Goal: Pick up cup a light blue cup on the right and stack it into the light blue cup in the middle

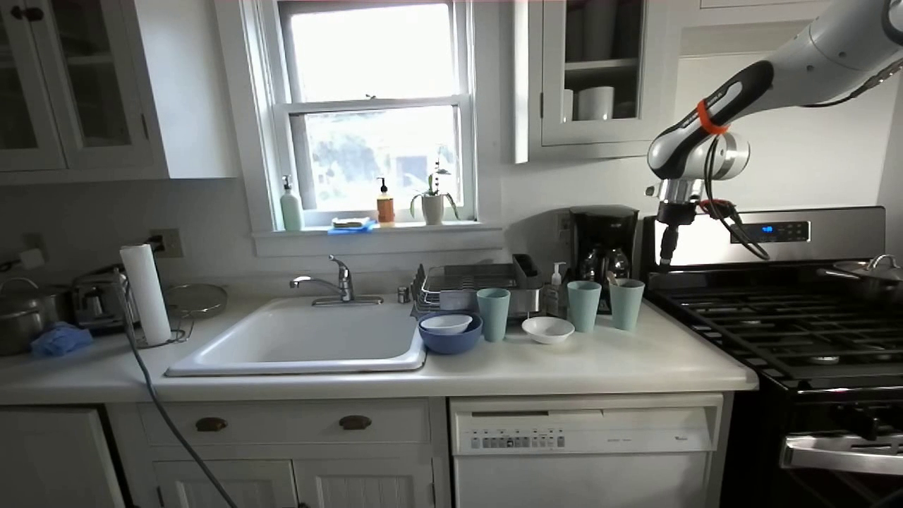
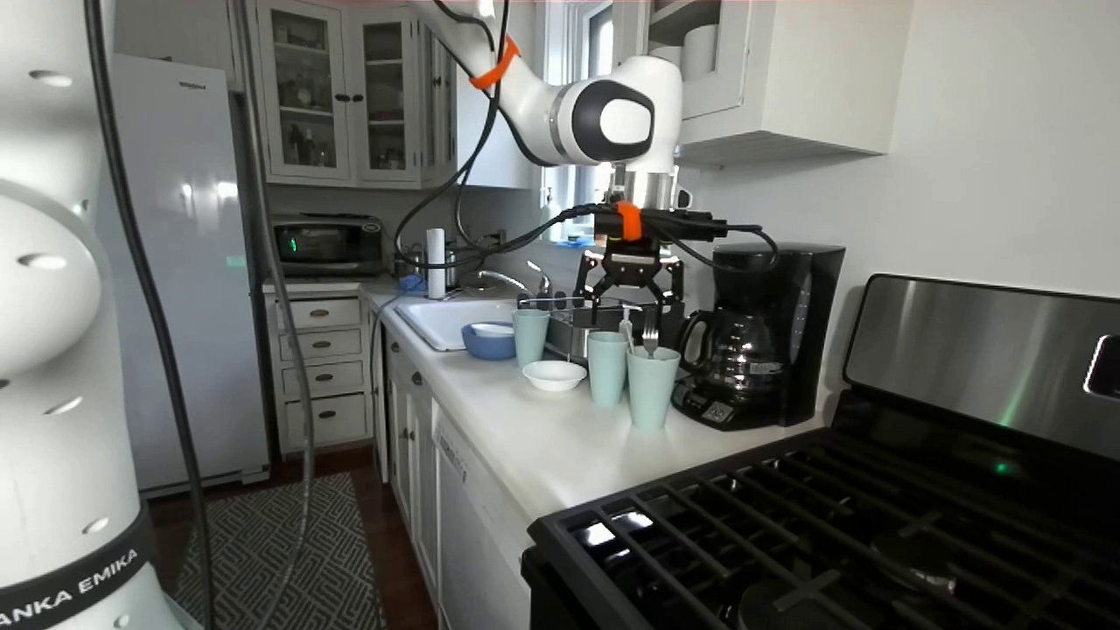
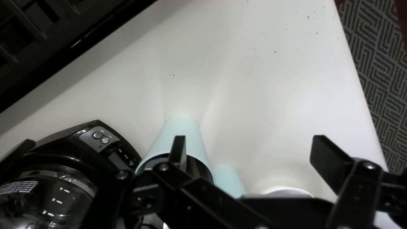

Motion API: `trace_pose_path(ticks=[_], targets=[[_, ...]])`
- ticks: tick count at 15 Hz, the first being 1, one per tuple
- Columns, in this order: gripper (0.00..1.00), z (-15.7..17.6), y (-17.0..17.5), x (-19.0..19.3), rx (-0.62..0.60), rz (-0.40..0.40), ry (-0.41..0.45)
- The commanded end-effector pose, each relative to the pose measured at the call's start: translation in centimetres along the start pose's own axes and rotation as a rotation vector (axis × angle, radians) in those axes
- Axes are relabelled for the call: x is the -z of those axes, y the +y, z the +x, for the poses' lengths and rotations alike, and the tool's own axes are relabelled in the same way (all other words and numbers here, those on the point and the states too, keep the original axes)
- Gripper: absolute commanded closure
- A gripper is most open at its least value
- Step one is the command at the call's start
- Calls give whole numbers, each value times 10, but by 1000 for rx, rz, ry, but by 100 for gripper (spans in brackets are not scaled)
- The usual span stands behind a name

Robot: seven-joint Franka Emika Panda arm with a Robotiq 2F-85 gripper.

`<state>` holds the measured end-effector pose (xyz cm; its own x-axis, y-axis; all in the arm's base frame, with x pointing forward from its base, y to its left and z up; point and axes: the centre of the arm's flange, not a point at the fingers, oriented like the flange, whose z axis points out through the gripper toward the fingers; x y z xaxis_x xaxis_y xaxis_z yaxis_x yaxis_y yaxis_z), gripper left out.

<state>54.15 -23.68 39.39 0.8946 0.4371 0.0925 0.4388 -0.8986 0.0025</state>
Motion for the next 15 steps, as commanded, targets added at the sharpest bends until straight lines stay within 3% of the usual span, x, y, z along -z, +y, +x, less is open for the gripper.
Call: trace_pose_path(ticks=[1,4,5,9,15], targets=[[0,0,1,1,-4,5,1],[0,-1,2,1,-10,7,4],[0,2,1,-4,10,-48,21],[0,10,-12,-18,67,-117,69],[0,19,-25,-48,126,-150,86]])
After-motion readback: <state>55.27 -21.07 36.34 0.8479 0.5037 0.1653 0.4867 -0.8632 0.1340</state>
